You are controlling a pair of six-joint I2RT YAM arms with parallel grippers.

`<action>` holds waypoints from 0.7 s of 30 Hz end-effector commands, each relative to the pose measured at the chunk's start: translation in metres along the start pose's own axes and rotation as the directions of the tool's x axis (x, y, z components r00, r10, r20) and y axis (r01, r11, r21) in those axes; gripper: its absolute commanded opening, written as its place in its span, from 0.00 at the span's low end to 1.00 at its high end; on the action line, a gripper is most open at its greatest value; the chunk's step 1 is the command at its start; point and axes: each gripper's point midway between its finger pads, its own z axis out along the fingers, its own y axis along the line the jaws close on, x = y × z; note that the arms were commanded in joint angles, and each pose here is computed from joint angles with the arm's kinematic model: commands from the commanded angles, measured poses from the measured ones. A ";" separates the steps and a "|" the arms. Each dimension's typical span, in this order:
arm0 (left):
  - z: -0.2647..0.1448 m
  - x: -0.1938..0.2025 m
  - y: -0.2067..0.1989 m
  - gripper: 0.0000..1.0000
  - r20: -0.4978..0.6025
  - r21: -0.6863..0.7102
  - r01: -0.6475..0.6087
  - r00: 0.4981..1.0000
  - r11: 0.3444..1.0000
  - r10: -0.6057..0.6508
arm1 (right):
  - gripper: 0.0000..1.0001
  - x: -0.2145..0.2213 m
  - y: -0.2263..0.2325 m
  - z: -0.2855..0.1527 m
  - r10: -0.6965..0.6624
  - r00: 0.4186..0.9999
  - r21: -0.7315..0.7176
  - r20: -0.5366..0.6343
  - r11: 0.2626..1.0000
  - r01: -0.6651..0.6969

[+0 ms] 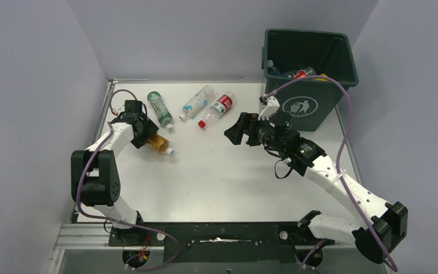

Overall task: Put the plastic bottles in the bin
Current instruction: Pick up the plastic bottle at the center of the board.

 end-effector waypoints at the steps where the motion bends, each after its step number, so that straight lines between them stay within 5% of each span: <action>1: -0.047 -0.015 -0.030 0.56 0.063 0.163 -0.023 0.998 0.986 0.013 | 0.99 0.000 0.022 0.012 0.027 0.999 -0.110 0.018 0.994 -0.025; 11: -0.115 0.008 -0.075 0.57 0.079 0.355 -0.139 0.990 0.925 0.119 | 0.95 0.026 0.046 0.037 0.055 0.995 -0.240 -0.084 0.968 -0.074; 21: -0.171 0.041 -0.137 0.58 0.097 0.578 -0.243 0.968 0.779 0.230 | 0.82 0.036 0.065 0.048 0.059 0.991 -0.310 -0.124 0.946 -0.095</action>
